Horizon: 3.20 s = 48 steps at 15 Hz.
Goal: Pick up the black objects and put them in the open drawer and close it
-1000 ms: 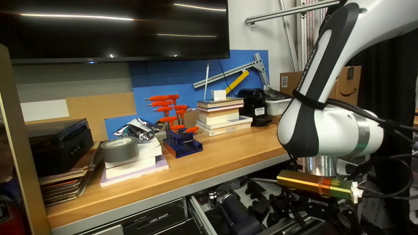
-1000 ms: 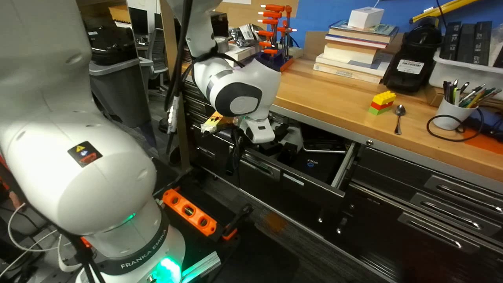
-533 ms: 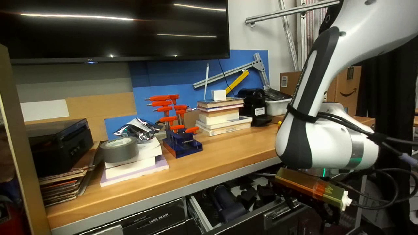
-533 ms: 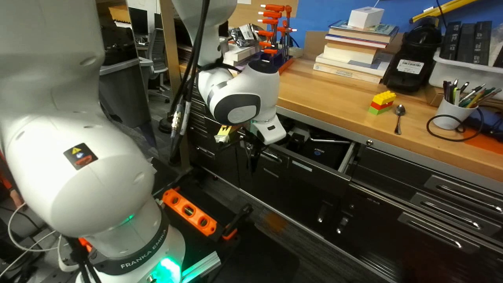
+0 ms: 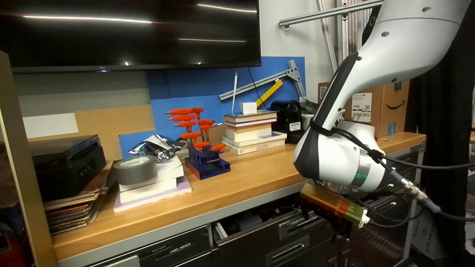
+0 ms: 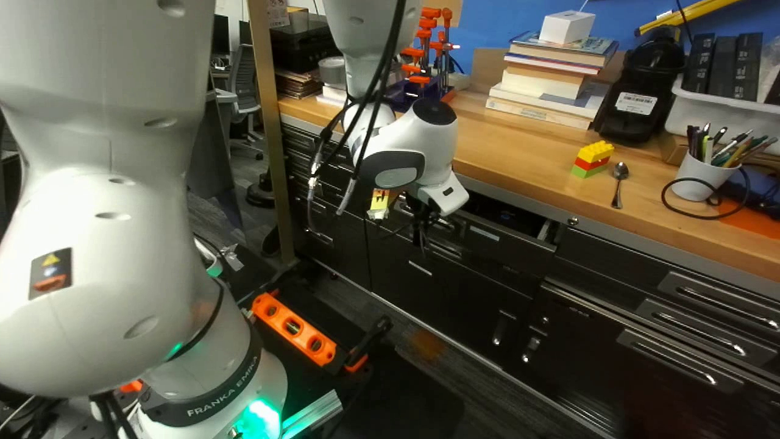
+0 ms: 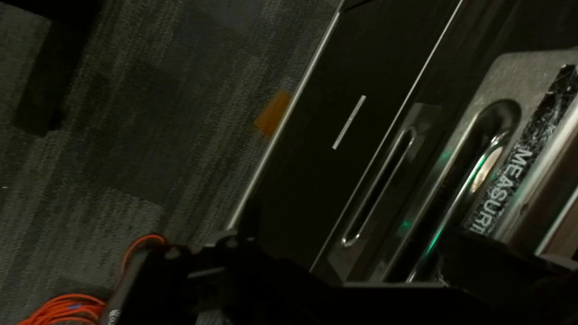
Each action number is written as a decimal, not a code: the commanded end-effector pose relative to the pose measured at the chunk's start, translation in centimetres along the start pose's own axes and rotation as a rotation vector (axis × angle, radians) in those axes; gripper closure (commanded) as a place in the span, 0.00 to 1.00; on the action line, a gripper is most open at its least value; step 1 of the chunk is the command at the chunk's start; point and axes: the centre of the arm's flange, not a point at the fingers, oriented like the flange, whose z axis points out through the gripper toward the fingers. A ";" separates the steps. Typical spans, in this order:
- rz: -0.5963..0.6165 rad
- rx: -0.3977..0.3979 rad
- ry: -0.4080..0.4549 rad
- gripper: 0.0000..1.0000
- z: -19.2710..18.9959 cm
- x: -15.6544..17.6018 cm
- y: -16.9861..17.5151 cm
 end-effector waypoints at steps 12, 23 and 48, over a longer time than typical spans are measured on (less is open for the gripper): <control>-0.161 0.153 -0.038 0.00 6.3 3.1 -3.1; -0.341 -0.100 -0.077 0.00 -3.8 0.7 -1.8; -0.852 -0.435 -0.180 0.00 -35.4 -13.2 6.9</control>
